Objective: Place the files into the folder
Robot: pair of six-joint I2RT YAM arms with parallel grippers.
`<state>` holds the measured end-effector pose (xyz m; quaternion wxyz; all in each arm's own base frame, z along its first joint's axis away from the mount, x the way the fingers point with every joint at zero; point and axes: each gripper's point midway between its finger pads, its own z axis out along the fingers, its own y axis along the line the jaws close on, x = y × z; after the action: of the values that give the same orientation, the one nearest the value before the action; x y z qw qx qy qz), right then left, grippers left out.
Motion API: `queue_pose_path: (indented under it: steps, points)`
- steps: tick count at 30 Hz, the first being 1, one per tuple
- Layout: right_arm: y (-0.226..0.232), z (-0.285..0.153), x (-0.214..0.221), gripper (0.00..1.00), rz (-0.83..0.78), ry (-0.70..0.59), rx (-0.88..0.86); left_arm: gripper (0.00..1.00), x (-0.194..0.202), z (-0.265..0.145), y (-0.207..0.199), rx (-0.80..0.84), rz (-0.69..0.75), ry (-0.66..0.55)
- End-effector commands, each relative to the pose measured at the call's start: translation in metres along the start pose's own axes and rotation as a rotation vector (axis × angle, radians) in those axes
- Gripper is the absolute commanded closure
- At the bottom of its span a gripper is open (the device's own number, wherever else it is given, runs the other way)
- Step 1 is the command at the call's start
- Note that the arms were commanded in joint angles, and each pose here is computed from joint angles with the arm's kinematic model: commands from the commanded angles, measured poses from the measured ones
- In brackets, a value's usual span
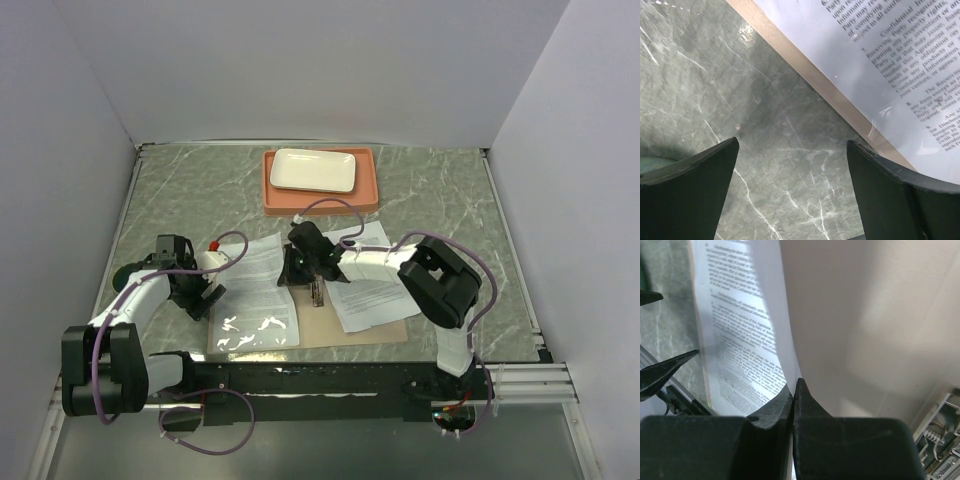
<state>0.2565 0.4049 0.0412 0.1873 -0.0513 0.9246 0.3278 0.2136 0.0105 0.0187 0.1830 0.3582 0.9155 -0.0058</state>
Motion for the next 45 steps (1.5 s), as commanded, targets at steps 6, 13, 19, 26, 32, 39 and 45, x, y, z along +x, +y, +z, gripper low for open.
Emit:
queue_pose_path:
  steps: [6, 13, 19, 26, 32, 39, 45]
  points:
    - [0.008, -0.009, 0.004, 1.00, 0.060, -0.007, -0.002, 0.04, -0.002, -0.003, -0.008, 0.033, 0.004, -0.013]
    - [0.003, -0.010, -0.001, 1.00, 0.123, -0.028, 0.043, 0.04, -0.008, -0.003, -0.013, 0.046, 0.005, -0.024]
    - [-0.006, -0.014, 0.005, 0.62, 0.103, -0.007, 0.089, 0.04, -0.008, -0.004, -0.010, 0.035, 0.013, -0.020]
    - [-0.006, -0.025, 0.007, 0.42, 0.052, 0.002, 0.070, 0.04, -0.006, -0.003, -0.010, 0.028, 0.014, -0.015]
    - [-0.012, -0.040, 0.020, 0.44, 0.028, 0.022, 0.059, 0.04, -0.004, -0.002, -0.010, 0.025, 0.018, -0.008]
    - [-0.020, -0.044, 0.037, 0.46, 0.015, 0.053, 0.053, 0.04, -0.004, -0.002, -0.009, 0.023, 0.013, -0.008]
    - [-0.016, -0.040, 0.047, 0.59, 0.001, 0.069, 0.041, 0.04, -0.002, -0.002, -0.010, 0.023, 0.014, -0.002]
